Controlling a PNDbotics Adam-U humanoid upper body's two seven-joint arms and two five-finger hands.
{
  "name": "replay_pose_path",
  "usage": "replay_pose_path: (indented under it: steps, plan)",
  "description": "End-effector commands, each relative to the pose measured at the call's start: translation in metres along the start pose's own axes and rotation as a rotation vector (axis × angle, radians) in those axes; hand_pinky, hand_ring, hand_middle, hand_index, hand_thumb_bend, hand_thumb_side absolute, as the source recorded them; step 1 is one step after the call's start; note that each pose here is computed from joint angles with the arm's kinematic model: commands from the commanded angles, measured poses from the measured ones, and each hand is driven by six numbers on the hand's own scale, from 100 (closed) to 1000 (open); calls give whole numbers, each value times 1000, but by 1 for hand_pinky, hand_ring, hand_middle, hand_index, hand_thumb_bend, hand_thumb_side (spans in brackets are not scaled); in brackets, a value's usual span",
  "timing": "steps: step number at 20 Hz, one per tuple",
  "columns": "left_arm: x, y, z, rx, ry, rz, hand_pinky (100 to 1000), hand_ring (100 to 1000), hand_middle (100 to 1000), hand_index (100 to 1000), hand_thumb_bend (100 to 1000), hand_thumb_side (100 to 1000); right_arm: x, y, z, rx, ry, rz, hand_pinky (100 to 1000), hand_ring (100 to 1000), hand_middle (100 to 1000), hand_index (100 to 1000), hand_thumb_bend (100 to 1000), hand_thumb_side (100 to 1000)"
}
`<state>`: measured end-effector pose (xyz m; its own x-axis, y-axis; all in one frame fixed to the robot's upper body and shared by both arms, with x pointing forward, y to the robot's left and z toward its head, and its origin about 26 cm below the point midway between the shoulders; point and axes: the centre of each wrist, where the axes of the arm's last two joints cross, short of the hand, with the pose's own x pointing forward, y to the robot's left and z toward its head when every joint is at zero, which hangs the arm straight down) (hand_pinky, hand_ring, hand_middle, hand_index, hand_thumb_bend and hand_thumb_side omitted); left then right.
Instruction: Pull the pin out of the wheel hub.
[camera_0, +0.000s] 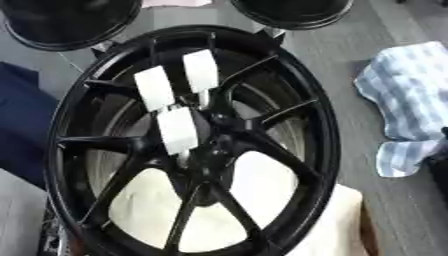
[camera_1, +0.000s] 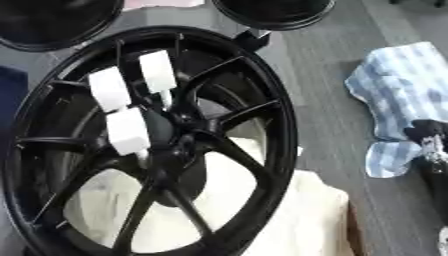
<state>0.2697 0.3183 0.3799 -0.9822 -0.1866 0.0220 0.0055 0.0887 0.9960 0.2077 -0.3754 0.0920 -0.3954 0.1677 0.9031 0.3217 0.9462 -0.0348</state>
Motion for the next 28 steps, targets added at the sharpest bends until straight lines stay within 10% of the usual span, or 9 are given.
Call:
replay_pose_path:
  steps: [1,28]
  plan:
    - [4,6,-7,-320,-201,-187,861,873,781,849,100,423,7,0,-4,26,-18,15,835,704,647,596,176,441]
    - [3,-6,-69,-380,-271,-141,854,875,776,849,100,483,11,13,-15,92,12,-20,836,704,647,594,181,452]
